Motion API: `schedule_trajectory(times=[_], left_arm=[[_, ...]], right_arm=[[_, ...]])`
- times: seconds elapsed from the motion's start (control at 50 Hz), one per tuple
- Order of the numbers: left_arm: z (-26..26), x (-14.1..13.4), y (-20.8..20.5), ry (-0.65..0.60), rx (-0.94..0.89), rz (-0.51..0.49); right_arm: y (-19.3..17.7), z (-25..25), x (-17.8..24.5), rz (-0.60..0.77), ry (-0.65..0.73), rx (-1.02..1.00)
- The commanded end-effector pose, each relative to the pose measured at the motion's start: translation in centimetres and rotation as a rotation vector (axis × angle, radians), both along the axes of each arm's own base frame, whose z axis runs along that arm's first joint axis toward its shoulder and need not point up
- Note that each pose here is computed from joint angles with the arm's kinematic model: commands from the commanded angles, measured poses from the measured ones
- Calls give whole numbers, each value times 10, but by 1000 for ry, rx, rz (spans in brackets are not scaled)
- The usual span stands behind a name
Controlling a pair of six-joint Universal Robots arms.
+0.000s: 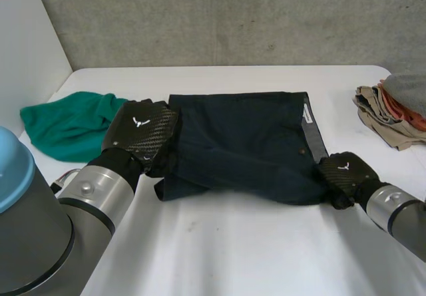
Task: Fold the laundry.
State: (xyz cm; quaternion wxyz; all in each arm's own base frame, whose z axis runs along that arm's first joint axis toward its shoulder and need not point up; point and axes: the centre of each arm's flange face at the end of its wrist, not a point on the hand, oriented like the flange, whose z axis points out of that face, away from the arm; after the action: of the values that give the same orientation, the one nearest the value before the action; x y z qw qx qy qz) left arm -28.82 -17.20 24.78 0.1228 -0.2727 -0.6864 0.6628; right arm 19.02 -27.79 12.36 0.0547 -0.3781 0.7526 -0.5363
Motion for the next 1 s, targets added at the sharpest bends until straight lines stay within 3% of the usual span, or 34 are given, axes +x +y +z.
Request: schedule_trajectory(times=[0.02, 0.14, 0.2, 0.28, 0.36, 0.48, 0.64, 0.78, 0.9, 1.0], left_arm=[[-14, 9, 17, -92, 84, -17], [-22, 35, 58, -322, 258, -72], [-31, 42, 87, -416, 380, -179], [-32, 43, 106, -456, 463, -282], [-27, 32, 90, -411, 416, -277], [-26, 1, 45, -322, 264, -230], [-22, -50, -71, -153, -40, -25], [-48, -67, -163, -173, -244, 93], [-77, -83, -207, -171, -390, 153], [-104, -96, -223, -106, -407, 128]], right_arm=[[-1, 38, -10, -86, 75, -125], [44, 98, -14, 7, 219, -165], [58, 104, -19, 55, 304, -102], [84, 102, -25, 167, 439, 54], [86, 106, -24, 223, 476, 72], [40, 92, -14, 149, 364, 66], [-20, 99, 15, 48, 249, -97], [-87, 80, 32, -37, 224, -243], [-139, 54, 57, -70, 206, -403], [-168, 30, 75, -90, 194, -498]])
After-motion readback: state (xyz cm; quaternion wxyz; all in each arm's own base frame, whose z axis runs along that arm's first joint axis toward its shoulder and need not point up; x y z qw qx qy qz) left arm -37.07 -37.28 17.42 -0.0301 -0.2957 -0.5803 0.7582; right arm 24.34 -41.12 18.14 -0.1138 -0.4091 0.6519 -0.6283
